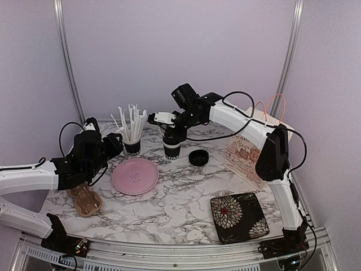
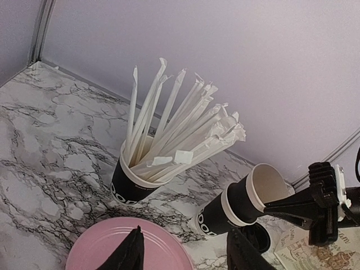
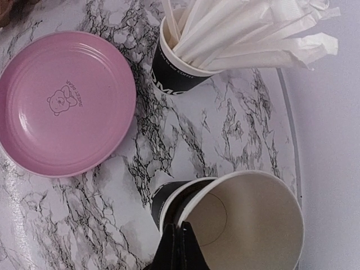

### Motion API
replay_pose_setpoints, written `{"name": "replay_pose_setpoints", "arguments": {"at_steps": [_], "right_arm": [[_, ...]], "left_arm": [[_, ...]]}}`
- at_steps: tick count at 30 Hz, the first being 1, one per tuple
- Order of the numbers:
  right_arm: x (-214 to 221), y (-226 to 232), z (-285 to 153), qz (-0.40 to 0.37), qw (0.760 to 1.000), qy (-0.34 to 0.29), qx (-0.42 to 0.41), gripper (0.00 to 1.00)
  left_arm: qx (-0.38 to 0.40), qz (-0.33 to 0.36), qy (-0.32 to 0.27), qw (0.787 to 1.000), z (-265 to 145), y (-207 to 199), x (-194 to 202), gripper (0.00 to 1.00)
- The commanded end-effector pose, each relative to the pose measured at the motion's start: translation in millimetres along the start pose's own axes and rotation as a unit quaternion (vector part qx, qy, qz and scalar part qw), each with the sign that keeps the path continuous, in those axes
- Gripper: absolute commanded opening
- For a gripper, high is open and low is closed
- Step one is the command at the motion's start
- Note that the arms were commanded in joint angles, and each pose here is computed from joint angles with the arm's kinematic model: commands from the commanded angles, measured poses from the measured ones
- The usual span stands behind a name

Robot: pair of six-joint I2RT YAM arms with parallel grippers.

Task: Pack the takeout coffee

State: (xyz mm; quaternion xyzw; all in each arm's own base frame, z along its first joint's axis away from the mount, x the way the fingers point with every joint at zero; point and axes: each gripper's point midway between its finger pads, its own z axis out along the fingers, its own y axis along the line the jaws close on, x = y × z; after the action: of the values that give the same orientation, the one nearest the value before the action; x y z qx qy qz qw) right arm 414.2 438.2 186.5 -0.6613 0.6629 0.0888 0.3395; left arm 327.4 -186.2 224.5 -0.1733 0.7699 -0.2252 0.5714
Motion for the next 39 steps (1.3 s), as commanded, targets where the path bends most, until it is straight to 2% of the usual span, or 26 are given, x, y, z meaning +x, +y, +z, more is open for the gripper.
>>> {"name": "replay_pose_setpoints", "arguments": {"at_steps": [1,6,9,13,17,21,25,27,32,39], "right_arm": [[-29,-21,-37,0.014,0.998,-0.055,0.028,0.00],[-45,-16,-72,0.009,0.997,-0.073,0.035,0.00],[-59,-8,-99,-0.001,0.995,-0.091,0.041,0.00],[-75,20,-132,-0.016,0.992,-0.123,0.014,0.00],[-65,78,-147,-0.033,0.986,-0.148,-0.069,0.00],[-32,142,-138,-0.060,0.975,-0.155,-0.146,0.00],[-10,180,-115,-0.087,0.973,-0.130,-0.169,0.00],[-5,193,-101,-0.097,0.974,-0.110,-0.174,0.00],[1,220,-72,-0.106,0.970,-0.082,-0.202,0.00],[3,232,-47,-0.111,0.971,-0.065,-0.204,0.00]], "left_arm": [[-0.005,0.000,0.000,1.000,-6,5,-2,0.51],[-0.002,0.003,0.012,1.000,-7,7,5,0.51],[0.009,0.029,0.024,0.999,-8,1,6,0.52],[0.034,0.100,0.043,0.994,-10,-15,3,0.55],[0.046,0.187,0.051,0.980,-19,-32,-17,0.60],[0.054,0.260,0.047,0.963,-22,-47,-37,0.68],[0.043,0.308,0.034,0.950,-14,-53,-48,0.72],[0.039,0.307,0.031,0.951,-7,-49,-49,0.72],[0.047,0.234,0.021,0.971,-2,-29,-56,0.71],[0.048,0.231,0.012,0.972,-9,-22,-62,0.71]]}}
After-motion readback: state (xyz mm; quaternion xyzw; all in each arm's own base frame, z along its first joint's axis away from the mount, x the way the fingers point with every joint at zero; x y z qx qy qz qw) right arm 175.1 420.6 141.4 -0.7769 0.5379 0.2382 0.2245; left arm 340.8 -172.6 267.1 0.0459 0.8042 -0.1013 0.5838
